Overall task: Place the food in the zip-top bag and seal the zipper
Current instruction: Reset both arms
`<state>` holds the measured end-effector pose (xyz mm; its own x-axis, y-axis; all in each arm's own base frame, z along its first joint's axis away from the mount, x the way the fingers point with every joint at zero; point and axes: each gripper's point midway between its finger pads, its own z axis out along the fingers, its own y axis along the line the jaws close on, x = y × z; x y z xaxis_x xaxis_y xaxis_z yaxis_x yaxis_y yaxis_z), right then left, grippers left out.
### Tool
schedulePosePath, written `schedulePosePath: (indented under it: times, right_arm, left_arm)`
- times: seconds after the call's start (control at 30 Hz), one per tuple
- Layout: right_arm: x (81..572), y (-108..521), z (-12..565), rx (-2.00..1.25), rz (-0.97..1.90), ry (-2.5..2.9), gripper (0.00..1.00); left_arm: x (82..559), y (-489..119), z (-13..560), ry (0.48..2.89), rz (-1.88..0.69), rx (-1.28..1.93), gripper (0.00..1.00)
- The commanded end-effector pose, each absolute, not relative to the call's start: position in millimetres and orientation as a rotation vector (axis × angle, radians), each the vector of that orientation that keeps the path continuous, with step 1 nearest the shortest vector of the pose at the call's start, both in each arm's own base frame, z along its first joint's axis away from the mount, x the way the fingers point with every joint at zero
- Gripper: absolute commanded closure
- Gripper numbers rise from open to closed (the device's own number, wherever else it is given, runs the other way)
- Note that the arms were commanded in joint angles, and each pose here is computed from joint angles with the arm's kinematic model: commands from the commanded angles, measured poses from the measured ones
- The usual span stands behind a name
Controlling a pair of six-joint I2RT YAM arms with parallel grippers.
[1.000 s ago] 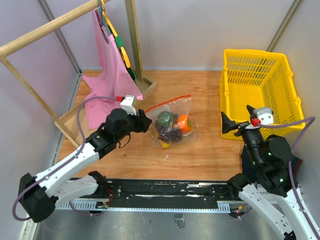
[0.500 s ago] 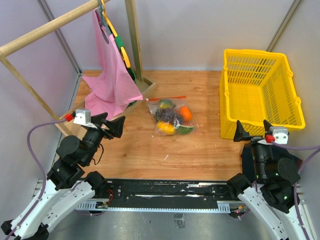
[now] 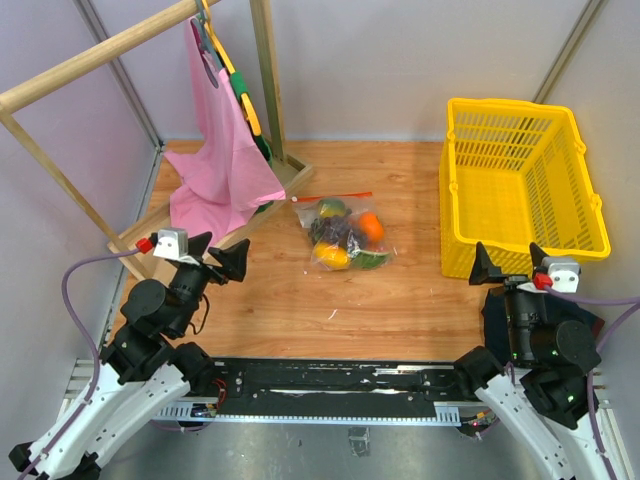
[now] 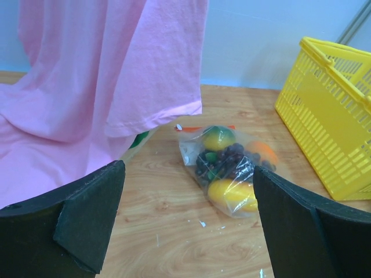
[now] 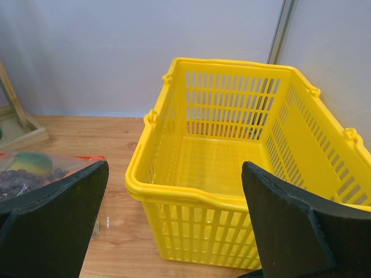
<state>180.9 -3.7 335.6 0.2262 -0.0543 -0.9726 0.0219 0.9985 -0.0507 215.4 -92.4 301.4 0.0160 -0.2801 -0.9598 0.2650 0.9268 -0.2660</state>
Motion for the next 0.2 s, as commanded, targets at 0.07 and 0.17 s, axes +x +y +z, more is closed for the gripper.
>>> schedulePosePath:
  times: [0.07, 0.17]
  right_arm:
    - [177.8, -8.4, 340.2, -0.005, -0.058, 1.314, 0.02]
    - [179.5, -6.8, 339.3, -0.01, -0.057, 1.32, 0.02]
  left_arm:
    - [217.9, -85.5, 309.8, 1.459, -0.404, -0.041, 0.05]
    - [218.6, -86.2, 308.5, 1.463, -0.404, -0.038, 0.05]
